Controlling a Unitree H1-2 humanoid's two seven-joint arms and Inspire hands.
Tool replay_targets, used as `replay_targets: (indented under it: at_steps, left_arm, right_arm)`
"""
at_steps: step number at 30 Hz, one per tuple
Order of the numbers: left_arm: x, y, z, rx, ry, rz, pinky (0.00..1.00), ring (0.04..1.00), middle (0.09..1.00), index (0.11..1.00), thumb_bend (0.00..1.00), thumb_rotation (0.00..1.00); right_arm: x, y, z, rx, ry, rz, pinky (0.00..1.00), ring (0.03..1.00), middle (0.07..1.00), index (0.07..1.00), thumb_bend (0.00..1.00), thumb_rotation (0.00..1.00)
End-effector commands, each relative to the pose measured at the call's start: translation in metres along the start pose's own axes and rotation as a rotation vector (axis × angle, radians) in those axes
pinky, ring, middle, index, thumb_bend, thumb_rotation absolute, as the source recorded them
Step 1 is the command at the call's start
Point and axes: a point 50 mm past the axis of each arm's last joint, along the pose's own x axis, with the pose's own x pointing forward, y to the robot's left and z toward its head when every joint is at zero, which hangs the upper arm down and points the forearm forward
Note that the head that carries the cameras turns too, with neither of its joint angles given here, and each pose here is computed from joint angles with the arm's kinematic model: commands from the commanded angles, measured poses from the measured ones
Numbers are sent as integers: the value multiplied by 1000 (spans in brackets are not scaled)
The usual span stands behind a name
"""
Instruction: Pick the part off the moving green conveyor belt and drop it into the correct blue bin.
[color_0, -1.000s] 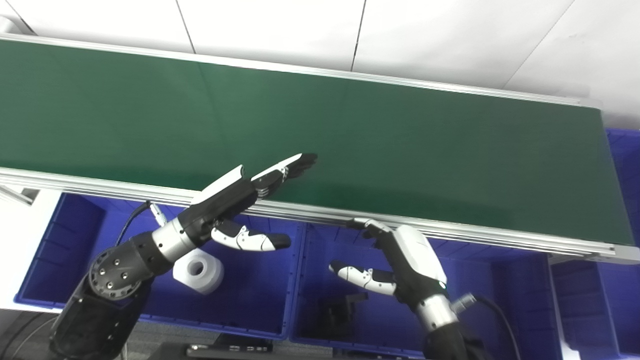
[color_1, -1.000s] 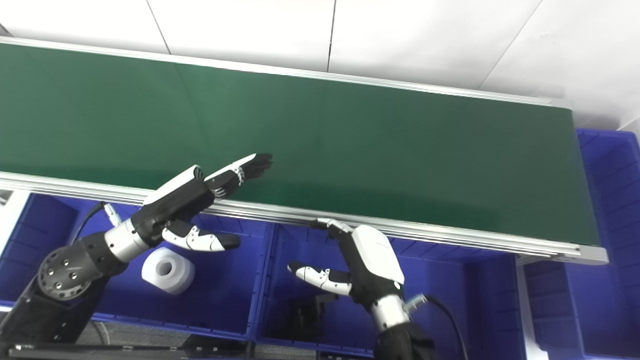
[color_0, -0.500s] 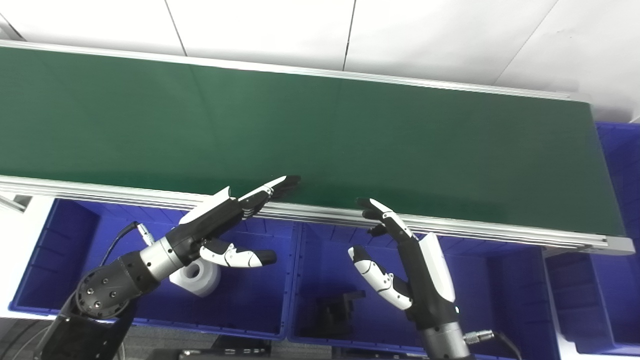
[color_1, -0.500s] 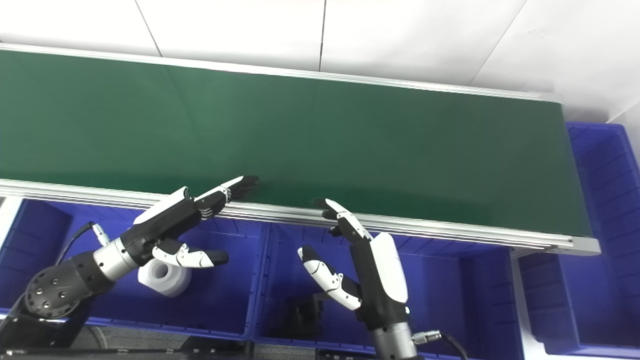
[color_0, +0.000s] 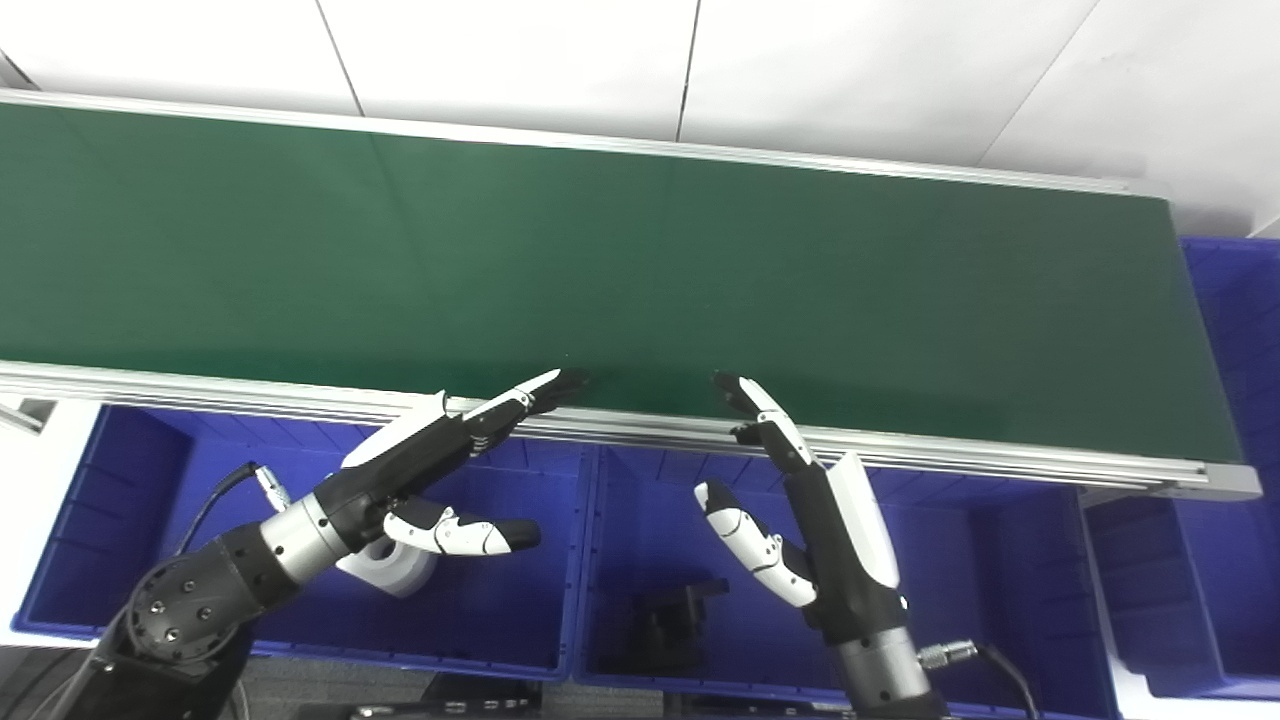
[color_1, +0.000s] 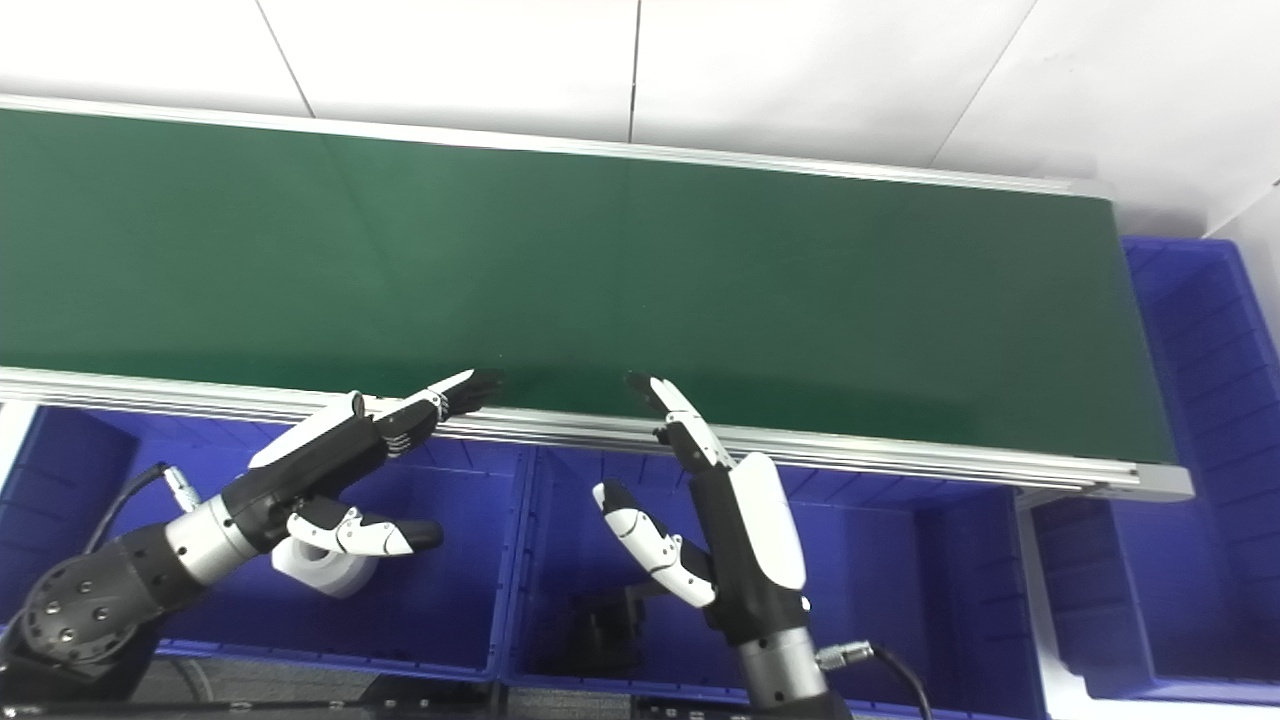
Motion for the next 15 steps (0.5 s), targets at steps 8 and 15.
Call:
replay_targets:
  at_steps: [8,15]
  left_arm:
    - [-11,5,14,0,-23,1,1000,1000,1000,1000,353,476]
    - [-12,3,16,-1,-16,4,1000,1000,1000,1000,358,480]
  right_arm:
    - [6,-3,12,41,-65,9,841,921,954,937,405,875]
    - [6,-2,12,42,-59,18,845,919,949,931,415,894]
